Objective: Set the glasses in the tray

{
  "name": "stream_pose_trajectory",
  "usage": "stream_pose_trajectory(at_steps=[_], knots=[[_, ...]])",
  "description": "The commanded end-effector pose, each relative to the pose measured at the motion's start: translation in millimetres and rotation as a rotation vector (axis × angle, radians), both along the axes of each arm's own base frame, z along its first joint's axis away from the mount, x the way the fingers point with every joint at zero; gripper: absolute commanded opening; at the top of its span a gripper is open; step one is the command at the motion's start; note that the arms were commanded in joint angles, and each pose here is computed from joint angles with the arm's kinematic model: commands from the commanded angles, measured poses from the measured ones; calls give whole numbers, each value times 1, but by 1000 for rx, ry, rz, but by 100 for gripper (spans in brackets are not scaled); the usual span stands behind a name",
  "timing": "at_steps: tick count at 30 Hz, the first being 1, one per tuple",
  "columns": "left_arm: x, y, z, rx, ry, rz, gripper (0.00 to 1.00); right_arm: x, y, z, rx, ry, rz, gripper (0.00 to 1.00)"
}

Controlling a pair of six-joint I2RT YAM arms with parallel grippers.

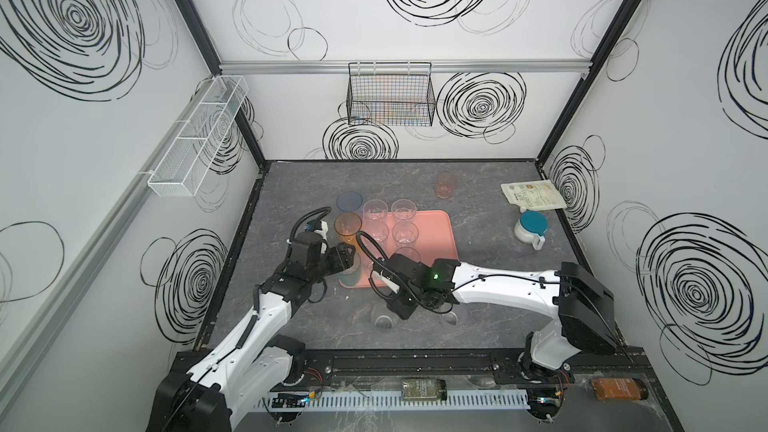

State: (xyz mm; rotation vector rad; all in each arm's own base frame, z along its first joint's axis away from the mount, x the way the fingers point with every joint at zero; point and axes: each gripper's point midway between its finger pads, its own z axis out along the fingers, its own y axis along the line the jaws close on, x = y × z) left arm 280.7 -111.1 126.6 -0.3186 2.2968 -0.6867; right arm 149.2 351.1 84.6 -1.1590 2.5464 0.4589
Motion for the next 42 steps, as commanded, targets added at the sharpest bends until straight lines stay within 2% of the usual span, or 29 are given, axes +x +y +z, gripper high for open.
stream_pose_trajectory(at_steps=[1,5,10,16,24,33,38,40,42], knots=[[13,-7,22,-28,-73,-11,75,1,-4,6,6,-30,6,47],[15,-4,24,1,-72,-13,76,2,-4,7,7,-28,4,43],[23,19,45,57,-117,23,79,1,1,13,32,-12,13,23],[32,44,73,114,-165,57,81,8,7,26,54,-14,10,13],[36,61,126,272,-277,87,82,35,14,73,136,-52,-28,10],[33,47,183,401,-407,77,82,93,7,132,222,-138,-110,10],[27,30,193,398,-459,58,82,130,-3,165,283,-265,-162,10],[24,16,191,375,-481,35,82,150,-13,180,300,-346,-220,10],[22,1,189,349,-500,8,82,171,-25,194,328,-375,-283,10]])
